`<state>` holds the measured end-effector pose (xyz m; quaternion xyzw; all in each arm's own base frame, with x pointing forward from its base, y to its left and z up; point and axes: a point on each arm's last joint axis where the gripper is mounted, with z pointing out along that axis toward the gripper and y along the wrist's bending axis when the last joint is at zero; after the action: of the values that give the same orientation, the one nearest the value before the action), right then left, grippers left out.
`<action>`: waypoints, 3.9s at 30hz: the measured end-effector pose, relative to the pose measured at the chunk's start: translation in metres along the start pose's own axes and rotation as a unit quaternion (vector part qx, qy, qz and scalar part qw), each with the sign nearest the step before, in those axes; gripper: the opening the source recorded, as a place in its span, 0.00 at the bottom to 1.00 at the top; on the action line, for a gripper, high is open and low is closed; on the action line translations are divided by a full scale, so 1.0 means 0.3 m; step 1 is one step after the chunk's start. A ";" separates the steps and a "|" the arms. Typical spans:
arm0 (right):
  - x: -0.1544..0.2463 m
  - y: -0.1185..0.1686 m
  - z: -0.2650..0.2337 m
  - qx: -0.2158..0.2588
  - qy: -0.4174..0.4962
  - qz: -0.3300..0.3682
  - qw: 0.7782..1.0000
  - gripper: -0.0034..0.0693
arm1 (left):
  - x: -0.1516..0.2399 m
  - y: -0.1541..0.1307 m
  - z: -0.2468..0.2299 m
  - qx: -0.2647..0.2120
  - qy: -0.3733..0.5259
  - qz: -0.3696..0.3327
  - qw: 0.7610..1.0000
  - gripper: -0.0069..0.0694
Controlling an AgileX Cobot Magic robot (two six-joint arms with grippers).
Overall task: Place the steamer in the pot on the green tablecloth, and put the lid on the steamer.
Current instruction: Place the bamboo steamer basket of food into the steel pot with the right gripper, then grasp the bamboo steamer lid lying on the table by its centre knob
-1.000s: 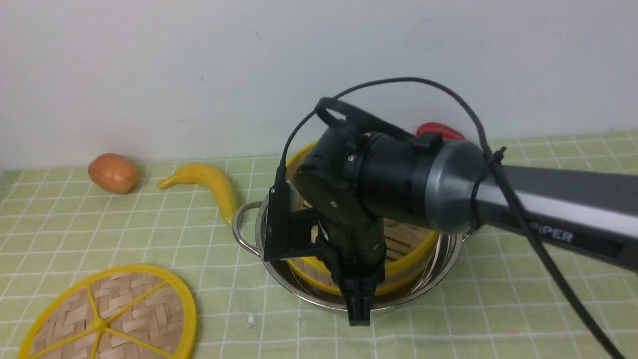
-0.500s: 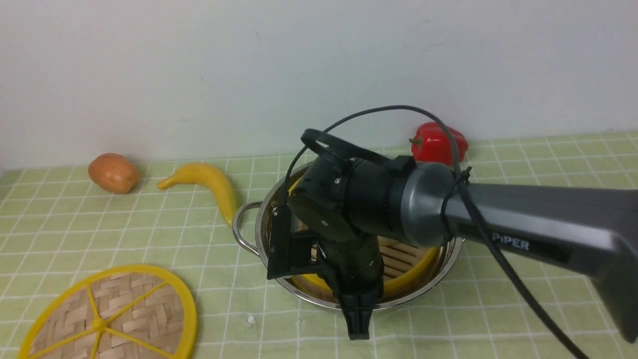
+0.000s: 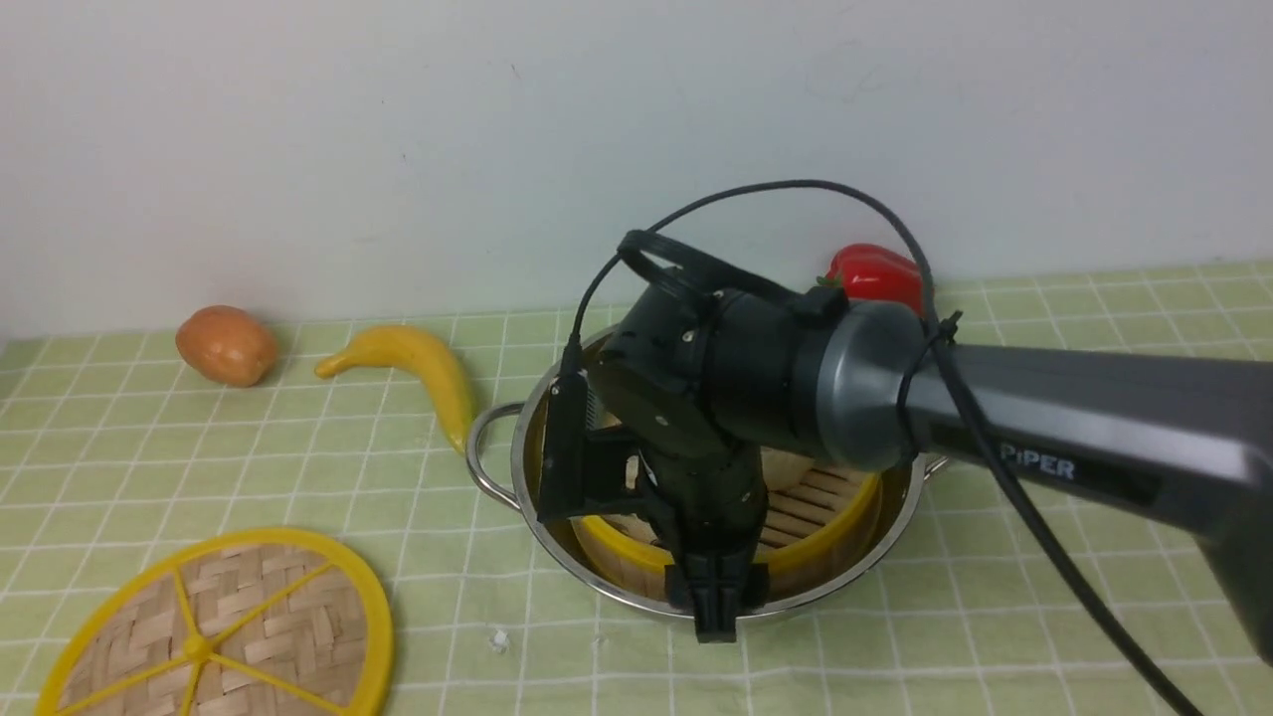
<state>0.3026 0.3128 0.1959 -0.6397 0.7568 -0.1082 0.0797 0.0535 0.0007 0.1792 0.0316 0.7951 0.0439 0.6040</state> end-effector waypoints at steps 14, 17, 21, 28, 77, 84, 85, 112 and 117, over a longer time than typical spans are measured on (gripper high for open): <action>0.074 -0.041 -0.277 0.057 -0.075 0.076 0.993 0.81 | 0.000 0.000 0.000 0.000 0.000 0.000 1.000 0.41; 0.117 -0.060 -0.373 0.092 -0.097 0.133 0.982 0.68 | 0.000 0.000 0.000 0.000 0.000 0.000 1.000 0.41; 0.187 -0.072 -0.511 0.128 -0.140 0.211 0.959 0.34 | 0.000 0.000 0.000 0.000 0.000 0.000 1.000 0.41; 0.274 -0.061 -0.660 0.131 -0.202 0.317 0.917 0.03 | 0.000 0.000 0.000 0.000 0.000 0.000 1.000 0.41; 1.171 0.606 -0.218 0.324 -0.488 0.553 0.593 0.23 | 0.000 0.000 0.000 0.000 0.000 0.000 1.000 0.41; 1.174 0.621 -0.130 0.307 -0.446 0.574 0.614 0.27 | 0.000 0.000 0.000 0.000 0.000 0.000 1.000 0.41; 1.175 0.624 -0.119 0.304 -0.438 0.579 0.617 0.28 | 0.000 0.000 0.000 0.000 0.000 0.000 1.000 0.41; 1.159 0.628 -0.118 0.278 -0.456 0.578 0.617 0.38 | 0.000 0.000 0.000 0.000 0.000 0.000 1.000 0.41; 1.153 0.630 -0.118 0.285 -0.451 0.553 0.640 0.38 | 0.000 0.000 0.000 0.000 0.000 0.000 1.000 0.41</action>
<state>0.0554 0.0040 0.1859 -0.0175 0.7713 0.0471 0.6345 0.0535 0.0007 0.1792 0.0316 0.7951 0.0439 0.6040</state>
